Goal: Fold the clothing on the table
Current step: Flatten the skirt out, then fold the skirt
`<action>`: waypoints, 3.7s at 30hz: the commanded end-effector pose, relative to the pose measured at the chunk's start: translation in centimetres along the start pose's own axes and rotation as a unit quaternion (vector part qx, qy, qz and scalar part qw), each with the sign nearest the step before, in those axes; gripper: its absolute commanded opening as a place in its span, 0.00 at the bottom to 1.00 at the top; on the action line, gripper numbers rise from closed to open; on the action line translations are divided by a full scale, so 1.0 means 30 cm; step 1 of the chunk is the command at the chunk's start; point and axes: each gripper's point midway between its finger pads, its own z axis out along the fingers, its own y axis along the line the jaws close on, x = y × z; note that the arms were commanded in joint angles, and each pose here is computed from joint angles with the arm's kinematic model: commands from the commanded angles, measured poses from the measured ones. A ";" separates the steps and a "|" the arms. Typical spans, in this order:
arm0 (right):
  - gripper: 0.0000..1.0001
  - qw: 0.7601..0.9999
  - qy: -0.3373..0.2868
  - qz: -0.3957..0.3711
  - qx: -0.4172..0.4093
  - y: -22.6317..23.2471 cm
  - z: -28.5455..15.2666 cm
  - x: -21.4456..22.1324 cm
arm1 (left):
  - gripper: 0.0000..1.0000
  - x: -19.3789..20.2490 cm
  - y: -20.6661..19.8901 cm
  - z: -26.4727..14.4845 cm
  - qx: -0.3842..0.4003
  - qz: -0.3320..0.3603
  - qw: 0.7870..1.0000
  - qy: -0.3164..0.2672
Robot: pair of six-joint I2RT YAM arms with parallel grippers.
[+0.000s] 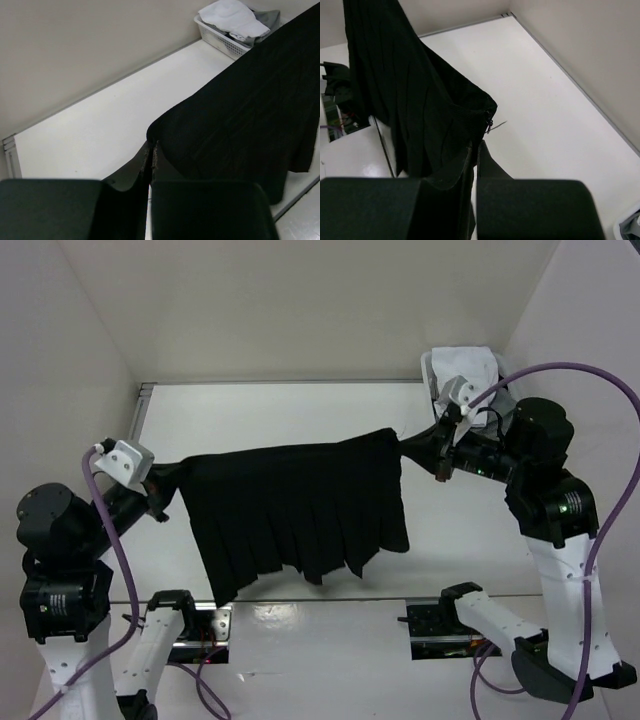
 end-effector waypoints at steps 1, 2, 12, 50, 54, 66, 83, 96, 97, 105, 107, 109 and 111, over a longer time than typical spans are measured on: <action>0.00 0.998 0.009 -0.008 0.057 -0.092 -0.023 0.027 | 0.00 0.084 0.103 0.009 -0.067 0.016 0.997 0.041; 0.00 0.998 0.010 -0.002 0.056 -0.094 -0.017 0.036 | 0.00 0.082 0.094 0.011 -0.059 0.016 0.997 0.040; 0.00 0.991 0.092 0.091 0.039 -0.236 0.175 0.280 | 0.00 0.302 0.195 0.249 -0.004 -0.071 0.987 0.144; 0.67 0.921 0.274 0.163 0.224 -0.915 0.658 1.018 | 0.92 1.001 0.424 1.058 0.008 -0.123 0.942 0.312; 0.65 0.921 0.280 0.174 0.206 -0.897 0.677 1.057 | 0.90 1.083 0.379 1.049 0.027 -0.152 0.931 0.332; 0.61 0.916 0.295 0.192 0.193 -0.863 0.679 1.118 | 0.88 1.242 0.324 1.035 0.045 -0.196 0.903 0.381; 0.60 0.914 0.305 0.203 0.172 -0.809 0.688 1.165 | 0.69 1.309 0.339 1.069 0.044 -0.196 0.896 0.395; 0.56 0.905 0.333 0.213 0.157 -0.763 0.694 1.260 | 0.54 1.319 0.353 1.064 0.040 -0.200 0.894 0.398; 0.56 0.905 0.334 0.213 0.157 -0.765 0.694 1.253 | 0.54 1.319 0.353 1.064 0.040 -0.200 0.894 0.398; 0.56 0.904 0.331 0.232 0.140 -0.761 0.730 1.272 | 0.52 1.312 0.338 1.054 0.048 -0.205 0.892 0.399; 0.56 0.905 0.331 0.230 0.137 -0.753 0.746 1.273 | 0.50 1.312 0.338 1.054 0.048 -0.205 0.892 0.399; 0.56 0.908 0.325 0.228 0.134 -0.757 0.753 1.258 | 0.49 1.312 0.338 1.054 0.048 -0.205 0.892 0.399; 0.56 0.906 0.328 0.230 0.133 -0.757 0.755 1.265 | 0.48 1.309 0.333 1.055 0.052 -0.207 0.892 0.398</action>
